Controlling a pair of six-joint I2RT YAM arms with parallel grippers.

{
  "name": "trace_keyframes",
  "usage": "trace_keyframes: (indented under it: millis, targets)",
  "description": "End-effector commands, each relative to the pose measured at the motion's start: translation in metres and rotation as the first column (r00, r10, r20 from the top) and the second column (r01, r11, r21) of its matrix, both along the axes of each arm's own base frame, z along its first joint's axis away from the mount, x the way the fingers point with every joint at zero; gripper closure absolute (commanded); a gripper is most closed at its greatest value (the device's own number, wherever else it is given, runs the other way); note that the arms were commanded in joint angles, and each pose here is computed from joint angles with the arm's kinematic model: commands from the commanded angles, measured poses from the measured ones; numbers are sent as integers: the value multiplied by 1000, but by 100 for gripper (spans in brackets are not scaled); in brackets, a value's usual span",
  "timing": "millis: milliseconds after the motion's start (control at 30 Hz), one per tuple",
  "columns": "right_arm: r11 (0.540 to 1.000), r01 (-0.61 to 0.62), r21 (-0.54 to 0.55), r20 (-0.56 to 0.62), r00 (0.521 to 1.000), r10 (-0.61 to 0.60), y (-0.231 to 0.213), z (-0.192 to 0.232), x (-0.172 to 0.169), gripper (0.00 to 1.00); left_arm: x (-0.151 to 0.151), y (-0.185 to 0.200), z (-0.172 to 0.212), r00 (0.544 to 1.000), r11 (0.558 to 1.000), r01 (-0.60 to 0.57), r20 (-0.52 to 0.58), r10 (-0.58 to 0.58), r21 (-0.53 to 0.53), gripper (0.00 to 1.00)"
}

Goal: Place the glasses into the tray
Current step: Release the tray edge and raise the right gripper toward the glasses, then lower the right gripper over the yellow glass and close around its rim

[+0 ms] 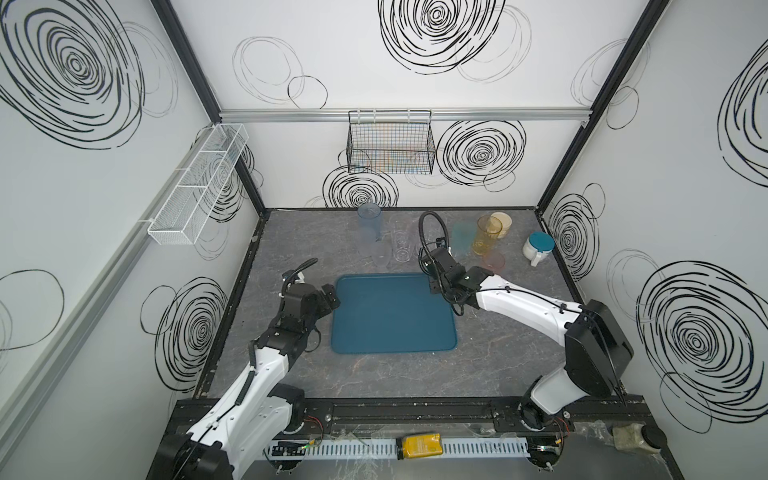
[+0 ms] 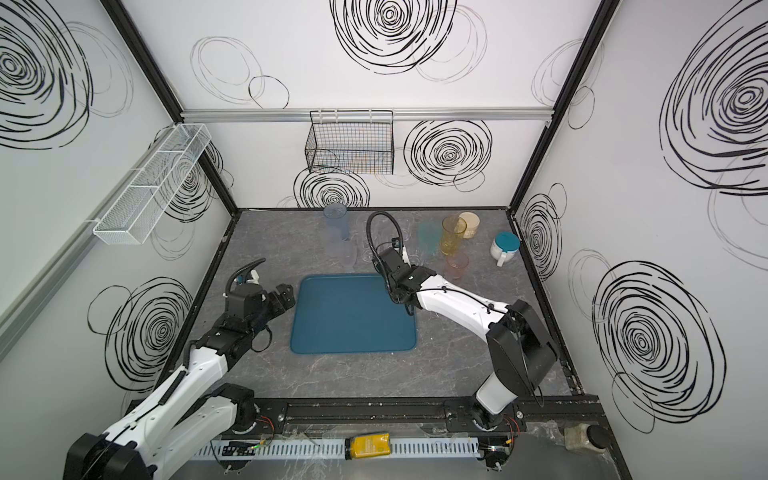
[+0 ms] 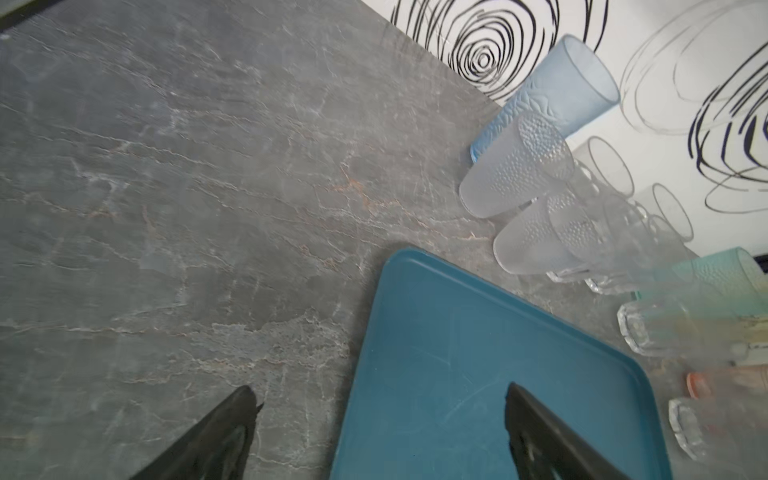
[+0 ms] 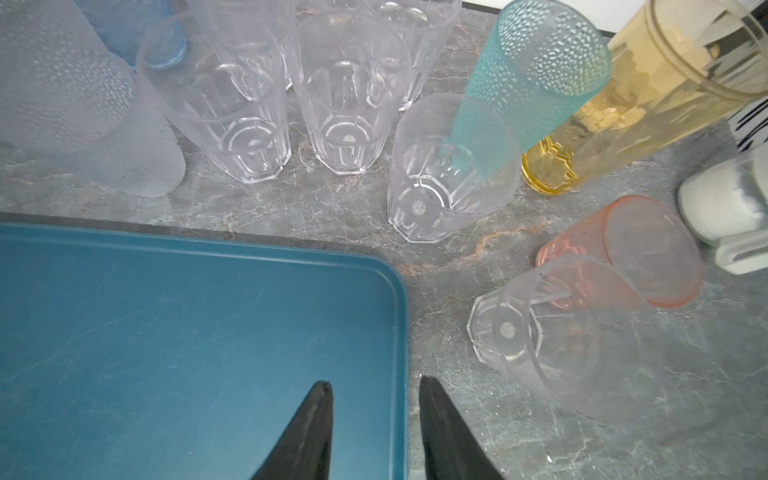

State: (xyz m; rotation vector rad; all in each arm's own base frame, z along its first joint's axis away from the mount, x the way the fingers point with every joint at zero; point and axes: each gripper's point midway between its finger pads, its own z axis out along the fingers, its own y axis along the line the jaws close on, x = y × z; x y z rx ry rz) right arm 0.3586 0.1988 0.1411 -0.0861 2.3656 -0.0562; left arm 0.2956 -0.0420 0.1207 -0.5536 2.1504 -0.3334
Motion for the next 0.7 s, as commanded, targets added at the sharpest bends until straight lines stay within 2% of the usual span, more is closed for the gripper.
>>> trace_keyframes:
  millis: [0, 100, 233, 433, 667]
  targets:
    - [995, 29, 97, 44, 998, -33, -5, 30, 15, 60, 2, -14, -10, 999, 999, 36, 0, -36, -34, 4]
    - [986, 60, 156, 57, 996, -69, -22, 43, 27, 59, 1, -27, -21, 998, 997, 58, -10, -59, -60, 4]
    - [969, 78, 234, 121, 987, -109, -44, 64, 45, 57, 2, -37, -32, 997, 996, 76, -29, -77, -44, 4]
    - [945, 220, 241, 181, 947, -266, -103, 99, 76, 53, -2, -51, -57, 992, 989, 98, -73, -106, -108, 4]
    - [840, 443, 313, 170, 844, -508, -211, 109, 107, 50, -17, -95, -69, 965, 961, 231, -92, -246, -156, 4]
